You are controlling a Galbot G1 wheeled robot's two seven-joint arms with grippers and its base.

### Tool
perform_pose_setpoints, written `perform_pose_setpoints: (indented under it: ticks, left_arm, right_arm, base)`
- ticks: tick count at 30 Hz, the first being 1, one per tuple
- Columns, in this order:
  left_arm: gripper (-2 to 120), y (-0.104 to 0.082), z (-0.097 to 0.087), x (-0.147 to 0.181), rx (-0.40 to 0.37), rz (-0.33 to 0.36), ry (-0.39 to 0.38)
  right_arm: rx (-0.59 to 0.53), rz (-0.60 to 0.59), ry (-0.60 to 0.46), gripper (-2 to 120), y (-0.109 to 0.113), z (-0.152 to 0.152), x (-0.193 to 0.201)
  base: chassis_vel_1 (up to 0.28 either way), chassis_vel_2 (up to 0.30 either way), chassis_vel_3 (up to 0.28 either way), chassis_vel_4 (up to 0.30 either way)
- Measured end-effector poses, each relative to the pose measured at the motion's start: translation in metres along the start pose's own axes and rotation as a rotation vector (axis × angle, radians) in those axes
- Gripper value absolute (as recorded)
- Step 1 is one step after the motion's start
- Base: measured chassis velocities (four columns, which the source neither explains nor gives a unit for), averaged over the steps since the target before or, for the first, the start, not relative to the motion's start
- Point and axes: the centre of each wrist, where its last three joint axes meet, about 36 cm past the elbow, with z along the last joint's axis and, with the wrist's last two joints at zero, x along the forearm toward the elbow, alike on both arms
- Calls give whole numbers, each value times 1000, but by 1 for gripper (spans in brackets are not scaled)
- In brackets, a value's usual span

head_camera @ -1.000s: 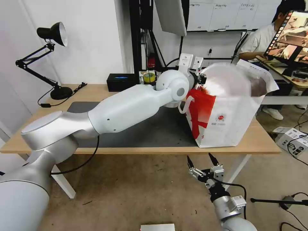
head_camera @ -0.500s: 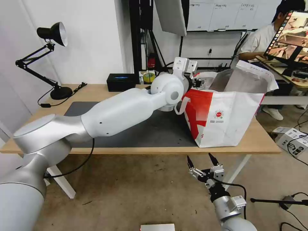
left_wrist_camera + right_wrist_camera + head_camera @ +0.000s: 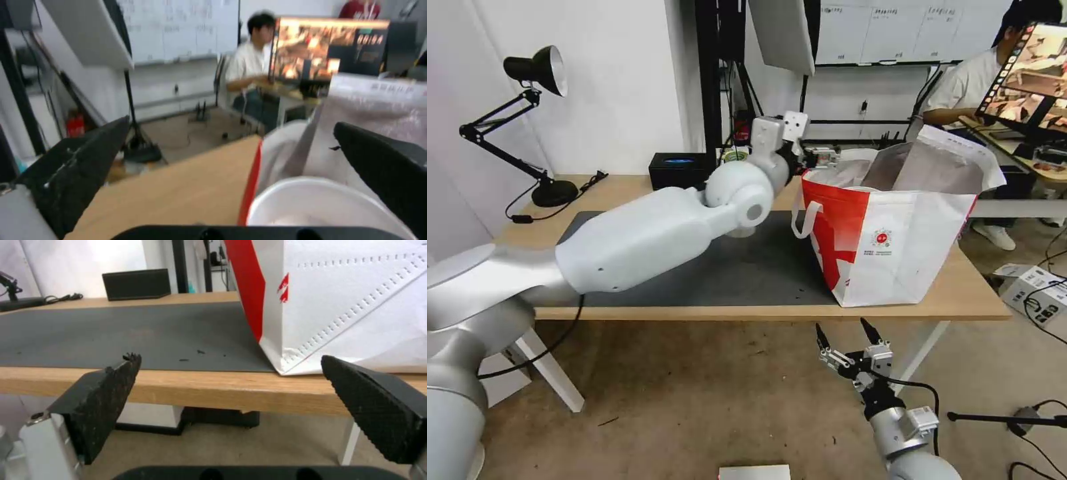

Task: Pick up the trash from the table and place it into the takeout bag.

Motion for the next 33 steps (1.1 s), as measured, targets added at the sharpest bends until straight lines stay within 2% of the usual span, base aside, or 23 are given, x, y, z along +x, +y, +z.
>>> perform_pose_setpoints:
  ticks: [1, 4, 6, 8, 10, 11, 14, 15, 16, 18, 20, 23, 24, 26, 33]
  left_arm:
    - [114, 0, 0, 0, 0, 0, 0]
    - [114, 21, 5, 14, 12, -23, -67]
    - [114, 27, 7, 18, 18, -38, -82]
    - [112, 44, 15, 33, 38, -76, -125]
    - [110, 48, 18, 37, 47, -83, -136]
    - [107, 58, 28, 52, 74, -103, -158]
    - [103, 68, 38, 66, 94, -121, -163]
    - [101, 79, 49, 80, 108, -142, -163]
    - [101, 79, 49, 80, 108, -142, -163]
    - [100, 95, 63, 99, 103, -174, -161]
    - [100, 101, 67, 106, 98, -183, -160]
    - [100, 122, 74, 134, 83, -221, -166]
    - [100, 122, 74, 134, 83, -221, -166]
    - [100, 135, 82, 157, 85, -251, -180]
    - [100, 149, 107, 209, 103, -321, -175]
  right_arm:
    - [0, 0, 0, 100, 0, 0, 0]
    - [0, 0, 0, 100, 0, 0, 0]
    - [0, 0, 0, 100, 0, 0, 0]
    - [0, 0, 0, 100, 0, 0, 0]
    - [0, 0, 0, 100, 0, 0, 0]
    - [0, 0, 0, 100, 0, 0, 0]
    - [0, 0, 0, 100, 0, 0, 0]
    - [0, 0, 0, 100, 0, 0, 0]
    - [0, 0, 0, 100, 0, 0, 0]
    - [0, 0, 0, 100, 0, 0, 0]
    - [0, 0, 0, 100, 0, 0, 0]
    - [0, 0, 0, 100, 0, 0, 0]
    - [0, 0, 0, 100, 0, 0, 0]
    - [0, 0, 0, 100, 0, 0, 0]
    - [0, 0, 0, 100, 0, 0, 0]
  base:
    - [0, 0, 0, 0]
    - [0, 0, 0, 0]
    - [0, 0, 0, 0]
    - [0, 0, 0, 0]
    - [0, 0, 0, 0]
    - [0, 0, 0, 0]
    - [0, 0, 0, 0]
    - [0, 0, 0, 0]
    - [0, 0, 0, 0]
    - [0, 0, 0, 0]
    - [0, 0, 0, 0]
    - [0, 0, 0, 0]
    - [0, 0, 0, 0]
    - [0, 0, 0, 0]
    - [0, 0, 0, 0]
